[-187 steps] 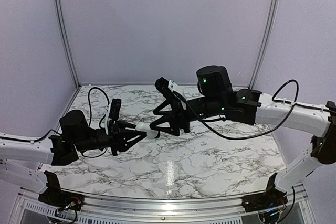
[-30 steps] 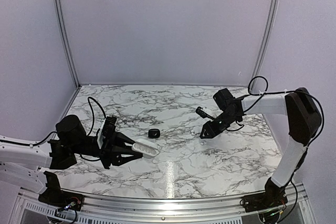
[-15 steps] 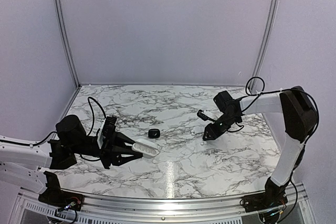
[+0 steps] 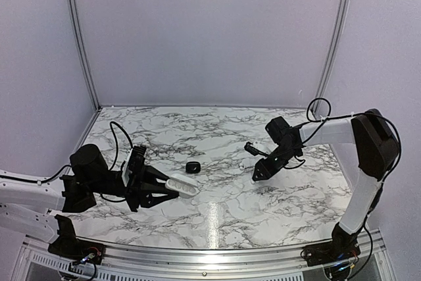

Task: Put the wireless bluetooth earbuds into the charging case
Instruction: Pick up the left earbud from the center of the board.

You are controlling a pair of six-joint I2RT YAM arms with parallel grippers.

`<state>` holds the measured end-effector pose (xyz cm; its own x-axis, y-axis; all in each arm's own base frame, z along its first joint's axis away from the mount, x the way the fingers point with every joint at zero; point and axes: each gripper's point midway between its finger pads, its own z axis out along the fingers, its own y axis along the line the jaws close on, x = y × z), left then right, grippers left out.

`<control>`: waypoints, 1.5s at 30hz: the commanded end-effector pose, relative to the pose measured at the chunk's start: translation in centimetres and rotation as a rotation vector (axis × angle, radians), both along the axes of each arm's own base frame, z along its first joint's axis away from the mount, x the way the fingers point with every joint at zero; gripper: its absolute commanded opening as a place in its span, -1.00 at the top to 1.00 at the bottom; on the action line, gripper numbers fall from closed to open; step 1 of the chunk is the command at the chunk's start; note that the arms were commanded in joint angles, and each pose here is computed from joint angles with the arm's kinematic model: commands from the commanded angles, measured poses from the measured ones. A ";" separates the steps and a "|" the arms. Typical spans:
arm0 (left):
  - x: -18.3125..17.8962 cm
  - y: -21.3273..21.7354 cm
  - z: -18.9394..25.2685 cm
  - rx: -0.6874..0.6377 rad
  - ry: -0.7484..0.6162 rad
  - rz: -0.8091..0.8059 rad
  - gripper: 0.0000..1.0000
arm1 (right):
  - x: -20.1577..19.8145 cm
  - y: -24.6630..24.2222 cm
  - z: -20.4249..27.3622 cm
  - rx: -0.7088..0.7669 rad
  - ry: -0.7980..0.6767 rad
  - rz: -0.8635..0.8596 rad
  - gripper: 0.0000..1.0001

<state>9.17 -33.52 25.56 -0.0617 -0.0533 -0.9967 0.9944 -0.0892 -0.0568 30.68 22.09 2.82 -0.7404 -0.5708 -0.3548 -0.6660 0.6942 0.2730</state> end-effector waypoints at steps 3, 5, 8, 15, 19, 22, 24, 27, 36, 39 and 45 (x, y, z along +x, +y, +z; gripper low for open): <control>0.0 -0.1 0.9 -0.035 -0.021 0.006 1.00 | -2.3 0.5 -0.3 -0.011 0.045 0.057 0.45; 0.1 -0.1 0.9 -0.035 -0.021 0.008 1.00 | -2.4 0.6 -0.3 -0.015 0.046 0.061 0.51; 0.1 -0.1 0.9 -0.035 -0.018 0.010 1.00 | -2.4 0.5 -0.2 -0.021 0.042 0.060 0.59; 0.2 -0.1 0.9 -0.035 -0.016 0.014 1.00 | -3.0 0.4 0.6 -0.038 0.042 0.037 0.65; 0.3 -0.2 0.8 -0.031 -0.011 0.016 1.00 | -3.8 0.5 1.5 -0.039 0.036 0.029 0.66; 0.3 -0.2 0.8 -0.029 -0.009 0.015 1.00 | -4.5 0.6 1.6 -0.043 0.041 0.034 0.66; 0.3 -0.3 0.8 -0.030 -0.006 0.015 1.00 | -4.8 0.5 1.4 -0.054 0.045 0.035 0.67; 0.3 -0.2 0.9 -0.033 -0.007 0.016 1.00 | -5.2 0.4 0.8 -0.086 0.053 0.039 0.68; 1.2 -0.1 1.0 -0.039 0.017 0.070 1.00 | -3.3 2.8 5.8 0.054 -0.090 0.015 0.79; 2.2 -0.2 1.6 -0.061 0.038 0.123 1.00 | -2.5 4.4 10.6 0.203 -0.205 0.007 0.79; 3.3 -0.4 1.7 -0.064 0.051 0.169 1.00 | -1.8 4.1 13.0 0.236 -0.283 -0.035 0.79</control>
